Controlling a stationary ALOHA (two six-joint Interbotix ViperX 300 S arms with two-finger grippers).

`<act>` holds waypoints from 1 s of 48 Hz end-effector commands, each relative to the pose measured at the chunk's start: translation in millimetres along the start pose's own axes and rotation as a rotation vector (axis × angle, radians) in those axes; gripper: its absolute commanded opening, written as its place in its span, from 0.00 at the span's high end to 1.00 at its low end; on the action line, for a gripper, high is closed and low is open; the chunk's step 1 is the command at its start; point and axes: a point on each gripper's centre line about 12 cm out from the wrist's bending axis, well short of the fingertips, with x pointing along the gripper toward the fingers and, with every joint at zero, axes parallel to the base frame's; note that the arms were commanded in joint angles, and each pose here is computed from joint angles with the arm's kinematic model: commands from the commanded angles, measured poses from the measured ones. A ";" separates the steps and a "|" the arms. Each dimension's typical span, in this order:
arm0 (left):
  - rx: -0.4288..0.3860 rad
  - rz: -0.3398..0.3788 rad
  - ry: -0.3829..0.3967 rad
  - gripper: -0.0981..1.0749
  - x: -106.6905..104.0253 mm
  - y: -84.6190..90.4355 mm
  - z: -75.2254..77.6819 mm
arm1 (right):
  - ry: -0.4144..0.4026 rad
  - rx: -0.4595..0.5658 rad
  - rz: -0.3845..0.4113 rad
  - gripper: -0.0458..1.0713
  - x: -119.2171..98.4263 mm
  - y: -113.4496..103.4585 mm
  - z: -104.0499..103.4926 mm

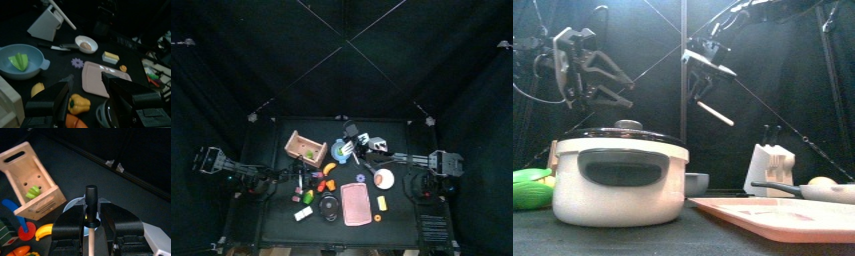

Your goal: Grab sharpener with other arm

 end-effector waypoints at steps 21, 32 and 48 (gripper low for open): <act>-0.014 0.085 -0.237 0.18 76.9 -6.0 26.8 | -0.430 0.060 0.185 0.47 -94.5 -6.4 -20.6; -0.014 0.089 -0.284 0.18 102.9 -10.6 31.6 | -0.531 0.047 0.234 0.47 -103.5 -18.2 -43.8; -0.021 0.119 -0.320 0.18 139.2 -5.7 37.7 | -0.567 0.040 0.193 0.47 -105.3 -26.0 -51.8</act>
